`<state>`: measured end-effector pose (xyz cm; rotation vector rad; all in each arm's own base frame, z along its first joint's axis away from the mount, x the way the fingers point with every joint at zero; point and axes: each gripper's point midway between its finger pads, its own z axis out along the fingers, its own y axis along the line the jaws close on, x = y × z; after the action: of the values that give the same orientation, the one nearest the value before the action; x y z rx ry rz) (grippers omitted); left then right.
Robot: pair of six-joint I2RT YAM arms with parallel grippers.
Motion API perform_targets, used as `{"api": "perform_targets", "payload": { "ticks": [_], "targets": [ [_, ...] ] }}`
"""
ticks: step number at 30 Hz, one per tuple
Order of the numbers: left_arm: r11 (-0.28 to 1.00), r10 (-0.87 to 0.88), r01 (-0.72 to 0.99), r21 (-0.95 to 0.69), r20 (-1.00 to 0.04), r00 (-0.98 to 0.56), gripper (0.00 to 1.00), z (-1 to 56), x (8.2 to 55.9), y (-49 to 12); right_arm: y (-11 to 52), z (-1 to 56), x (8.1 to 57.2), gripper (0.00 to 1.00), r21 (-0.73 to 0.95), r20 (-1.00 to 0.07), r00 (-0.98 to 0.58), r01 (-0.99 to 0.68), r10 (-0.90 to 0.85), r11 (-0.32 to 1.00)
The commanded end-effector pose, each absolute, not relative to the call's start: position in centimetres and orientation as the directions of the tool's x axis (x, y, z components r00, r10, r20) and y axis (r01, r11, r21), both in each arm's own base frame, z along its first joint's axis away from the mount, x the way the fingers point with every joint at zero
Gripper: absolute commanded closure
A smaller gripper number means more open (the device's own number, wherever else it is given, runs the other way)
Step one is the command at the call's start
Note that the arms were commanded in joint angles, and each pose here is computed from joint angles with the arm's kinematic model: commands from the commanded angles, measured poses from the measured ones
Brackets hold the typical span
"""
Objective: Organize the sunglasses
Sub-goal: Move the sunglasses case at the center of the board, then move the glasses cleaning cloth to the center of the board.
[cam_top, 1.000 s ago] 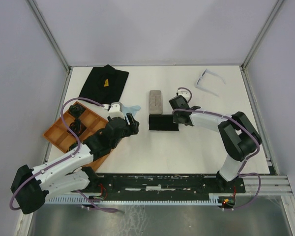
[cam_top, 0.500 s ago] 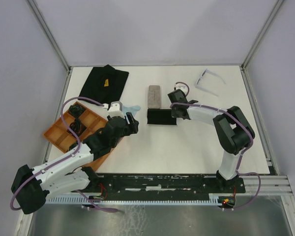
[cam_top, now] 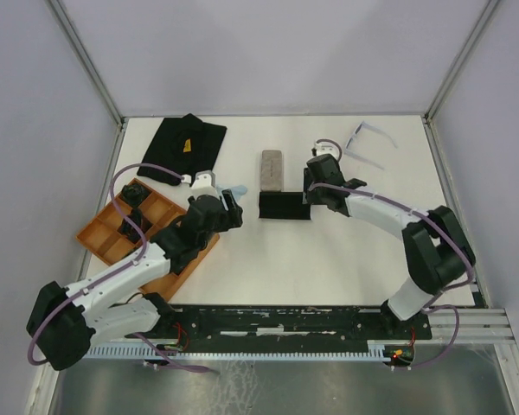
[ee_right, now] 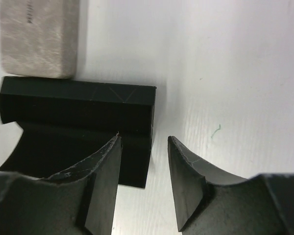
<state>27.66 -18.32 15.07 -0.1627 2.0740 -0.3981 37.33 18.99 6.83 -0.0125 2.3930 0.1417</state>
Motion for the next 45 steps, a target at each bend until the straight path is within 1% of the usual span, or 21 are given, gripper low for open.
{"api": "perform_targets", "payload": {
  "ticks": [1,4,7,11,14,16,22,26,31,34,37,41,45],
  "targets": [
    [0.944,-0.258,0.055,-0.325,-0.834,-0.487,0.26,16.6,29.5,-18.4,17.8,11.7,37.0,0.48,0.131,-0.758,-0.649,-0.052,0.067,0.990],
    [0.959,-0.239,0.007,-0.284,-0.819,-0.522,0.27,14.9,30.7,-17.8,17.0,12.8,35.7,0.48,0.155,-0.767,-0.634,-0.039,0.095,0.987],
    [0.967,-0.233,-0.043,-0.250,-0.805,-0.546,0.30,13.1,32.3,-17.3,16.3,13.5,34.2,0.47,0.169,-0.767,-0.633,-0.041,0.105,0.985],
    [0.971,-0.232,-0.086,-0.223,-0.795,-0.561,0.37,11.7,34.9,-17.2,15.6,13.3,32.4,0.47,0.174,-0.755,-0.648,-0.049,0.101,0.984],
    [0.980,-0.201,-0.110,-0.168,-0.789,-0.580,0.43,10.5,36.6,-17.1,15.1,12.8,31.5,0.47,0.171,-0.745,-0.660,-0.048,0.097,0.984],
    [0.984,-0.174,-0.130,-0.119,-0.778,-0.603,0.45,9.3,37.5,-16.7,15.0,12.6,31.0,0.47,0.170,-0.740,-0.666,-0.050,0.094,0.984],
    [0.981,-0.145,-0.191,-0.023,-0.744,-0.652,0.44,6.5,38.5,-15.2,14.9,12.5,30.5,0.47,0.177,-0.737,-0.669,-0.057,0.094,0.983],
    [0.976,-0.155,-0.219,-0.009,-0.731,-0.665,0.44,5.4,38.4,-14.7,15.2,12.4,30.5,0.47,0.183,-0.733,-0.674,-0.066,0.091,0.981],
    [0.977,-0.158,-0.214,-0.008,-0.700,-0.696,0.42,3.6,38.2,-15.1,15.4,12.3,30.6,0.47,0.190,-0.730,-0.678,-0.074,0.090,0.979],
    [0.977,-0.161,-0.211,-0.008,-0.674,-0.721,0.39,2.5,37.8,-15.4,15.5,12.3,30.6,0.47,0.192,-0.730,-0.678,-0.075,0.091,0.979],
    [0.977,-0.172,-0.212,-0.018,-0.652,-0.738,0.39,1.6,37.2,-15.5,15.5,12.2,30.6,0.47,0.189,-0.728,-0.680,-0.076,0.088,0.979],
    [0.977,-0.189,-0.207,-0.047,-0.637,-0.747,0.47,1.1,36.5,-15.8,15.5,12.0,30.5,0.47,0.189,-0.725,-0.683,-0.075,0.088,0.979],
    [0.981,-0.188,-0.174,-0.083,-0.624,-0.759,0.68,0.8,35.9,-16.4,15.4,12.2,30.5,0.47,0.187,-0.728,-0.680,-0.075,0.087,0.979]
  ]
}}
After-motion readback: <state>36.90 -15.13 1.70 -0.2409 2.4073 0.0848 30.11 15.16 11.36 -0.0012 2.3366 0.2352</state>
